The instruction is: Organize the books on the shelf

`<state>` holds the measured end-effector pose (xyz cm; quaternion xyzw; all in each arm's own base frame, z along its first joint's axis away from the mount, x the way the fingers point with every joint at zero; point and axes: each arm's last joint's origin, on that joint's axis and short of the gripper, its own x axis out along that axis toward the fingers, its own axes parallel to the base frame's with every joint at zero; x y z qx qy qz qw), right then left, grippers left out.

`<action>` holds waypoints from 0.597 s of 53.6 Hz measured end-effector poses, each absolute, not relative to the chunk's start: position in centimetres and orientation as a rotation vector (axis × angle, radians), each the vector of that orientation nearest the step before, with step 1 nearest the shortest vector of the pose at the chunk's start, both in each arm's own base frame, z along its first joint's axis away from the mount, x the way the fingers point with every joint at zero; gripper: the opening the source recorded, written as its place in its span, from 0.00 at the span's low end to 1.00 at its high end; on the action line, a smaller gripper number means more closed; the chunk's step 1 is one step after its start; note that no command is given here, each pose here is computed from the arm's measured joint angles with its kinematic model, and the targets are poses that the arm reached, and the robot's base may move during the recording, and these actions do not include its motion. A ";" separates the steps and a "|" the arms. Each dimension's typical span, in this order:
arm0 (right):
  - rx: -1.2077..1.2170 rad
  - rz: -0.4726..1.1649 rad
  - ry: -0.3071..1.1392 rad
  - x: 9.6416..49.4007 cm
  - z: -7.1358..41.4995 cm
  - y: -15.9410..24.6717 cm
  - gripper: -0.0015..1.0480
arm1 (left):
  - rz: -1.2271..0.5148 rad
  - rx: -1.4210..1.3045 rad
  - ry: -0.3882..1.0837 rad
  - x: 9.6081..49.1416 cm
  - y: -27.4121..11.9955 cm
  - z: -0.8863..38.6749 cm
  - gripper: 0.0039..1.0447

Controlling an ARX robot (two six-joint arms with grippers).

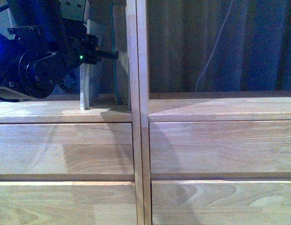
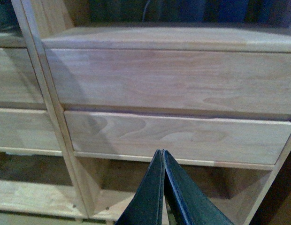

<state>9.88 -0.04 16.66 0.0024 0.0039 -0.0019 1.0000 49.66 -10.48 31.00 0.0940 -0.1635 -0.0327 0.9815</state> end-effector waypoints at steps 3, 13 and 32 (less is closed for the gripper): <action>0.004 -0.003 -0.010 9.7 16.8 0.0 0.03 | -0.070 0.188 -0.313 49.7 -10.6 31.1 0.09; 0.004 -0.002 -0.009 9.7 16.8 0.0 0.03 | -0.085 0.190 -0.284 50.0 -11.2 30.2 0.37; 0.004 -0.003 -0.009 9.7 16.8 0.0 0.03 | -0.095 0.156 -0.214 49.9 -11.0 28.9 0.91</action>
